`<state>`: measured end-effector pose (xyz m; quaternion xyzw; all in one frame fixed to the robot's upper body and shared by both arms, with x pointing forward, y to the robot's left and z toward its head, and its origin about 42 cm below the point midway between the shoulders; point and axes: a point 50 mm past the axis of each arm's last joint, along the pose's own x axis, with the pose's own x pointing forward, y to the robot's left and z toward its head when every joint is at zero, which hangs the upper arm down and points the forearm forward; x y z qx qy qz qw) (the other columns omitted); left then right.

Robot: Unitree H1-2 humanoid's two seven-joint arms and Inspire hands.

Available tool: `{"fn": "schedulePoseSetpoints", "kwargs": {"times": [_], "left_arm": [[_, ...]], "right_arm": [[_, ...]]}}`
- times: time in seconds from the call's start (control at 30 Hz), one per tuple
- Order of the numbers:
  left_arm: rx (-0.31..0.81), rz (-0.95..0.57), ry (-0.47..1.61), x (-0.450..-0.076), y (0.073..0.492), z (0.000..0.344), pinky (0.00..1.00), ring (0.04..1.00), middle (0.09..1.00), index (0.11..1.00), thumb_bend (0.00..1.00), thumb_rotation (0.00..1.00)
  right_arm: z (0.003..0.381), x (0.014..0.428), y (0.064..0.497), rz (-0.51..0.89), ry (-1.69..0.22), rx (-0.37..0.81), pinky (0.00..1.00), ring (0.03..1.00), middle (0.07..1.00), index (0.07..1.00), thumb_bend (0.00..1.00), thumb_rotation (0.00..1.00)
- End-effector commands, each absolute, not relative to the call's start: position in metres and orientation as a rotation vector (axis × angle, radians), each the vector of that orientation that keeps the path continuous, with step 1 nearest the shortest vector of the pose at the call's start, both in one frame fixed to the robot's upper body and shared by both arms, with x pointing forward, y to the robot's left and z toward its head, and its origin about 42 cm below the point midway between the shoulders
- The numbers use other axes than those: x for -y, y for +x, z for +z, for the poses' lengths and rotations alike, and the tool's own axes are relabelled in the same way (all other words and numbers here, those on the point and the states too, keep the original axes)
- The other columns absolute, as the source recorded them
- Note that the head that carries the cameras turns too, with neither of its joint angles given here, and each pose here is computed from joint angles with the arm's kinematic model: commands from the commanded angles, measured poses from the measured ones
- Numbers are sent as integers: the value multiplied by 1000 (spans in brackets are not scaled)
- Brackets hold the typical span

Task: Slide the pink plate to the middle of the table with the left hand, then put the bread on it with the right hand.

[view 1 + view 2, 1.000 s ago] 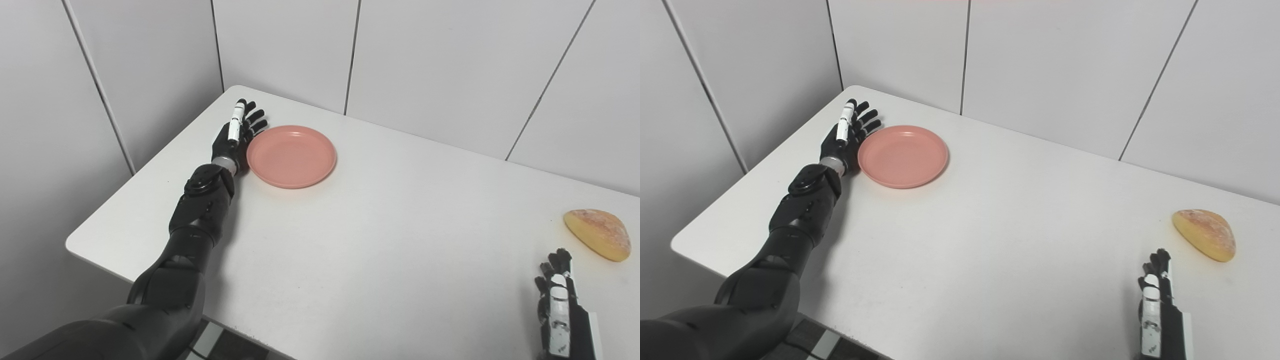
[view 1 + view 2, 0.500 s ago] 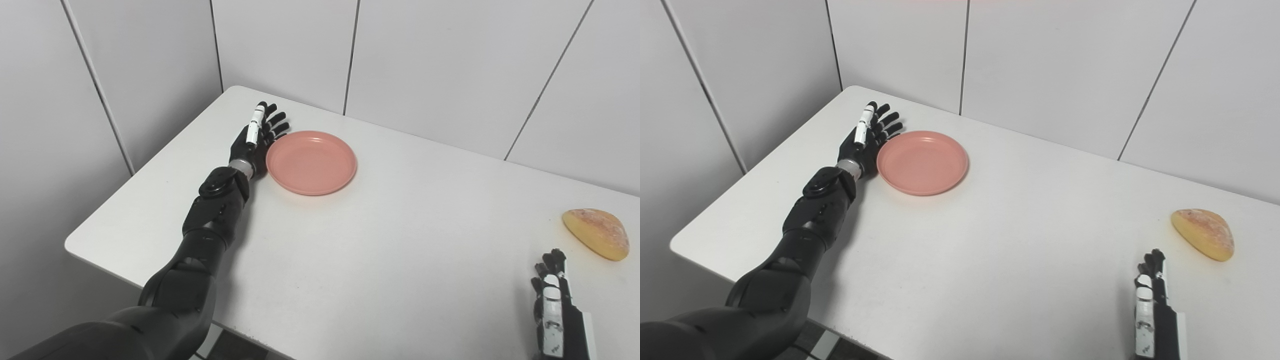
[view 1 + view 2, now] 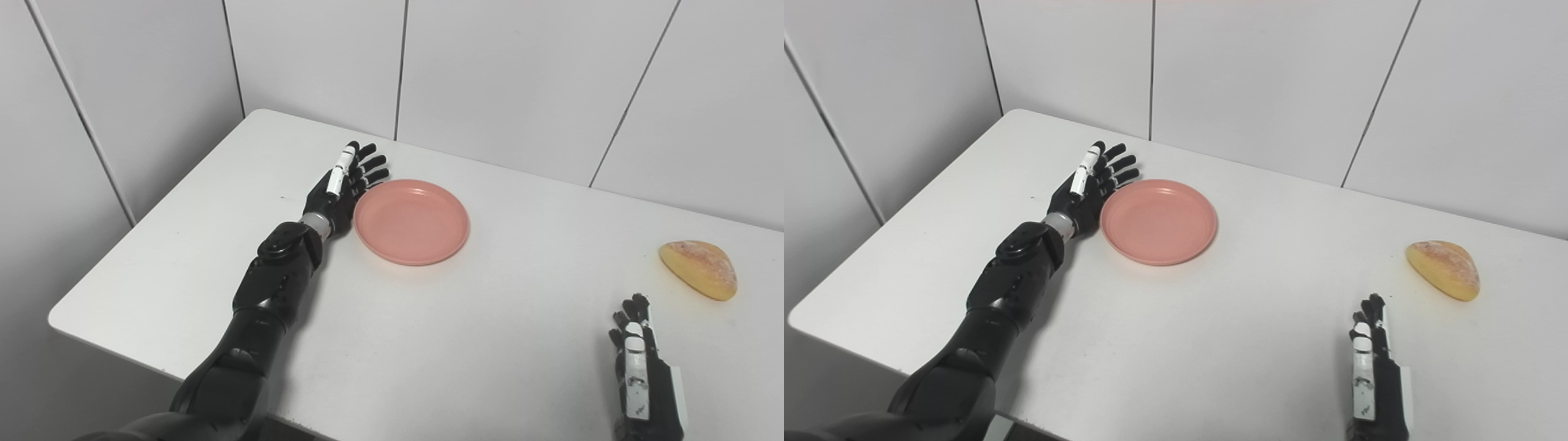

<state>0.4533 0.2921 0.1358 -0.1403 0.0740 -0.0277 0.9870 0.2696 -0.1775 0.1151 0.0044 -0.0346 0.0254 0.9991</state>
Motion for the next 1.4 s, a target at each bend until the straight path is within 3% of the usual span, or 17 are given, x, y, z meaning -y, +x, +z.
{"fn": "schedulePoseSetpoints", "kwargs": {"times": [0.0, 0.4, 0.87, 1.37], "left_arm": [[-215, -81, -274, -281, 448, 127, 875, 868, 880, 883, 381, 1000], [-216, -190, -229, -246, 438, 144, 851, 863, 875, 871, 360, 1000], [-230, -341, -189, -186, 411, 150, 908, 901, 909, 900, 324, 1000], [-248, -350, -163, -170, 381, 136, 919, 911, 918, 913, 322, 1000]], "right_arm": [[129, 172, 275, 52, 9, 124, 960, 959, 968, 967, 203, 1000], [131, 158, 275, 28, -57, 130, 891, 920, 929, 934, 247, 1000], [133, 145, 278, 7, -83, 134, 859, 900, 910, 910, 221, 1000], [135, 140, 278, 3, -68, 127, 852, 897, 910, 910, 239, 1000]]}}
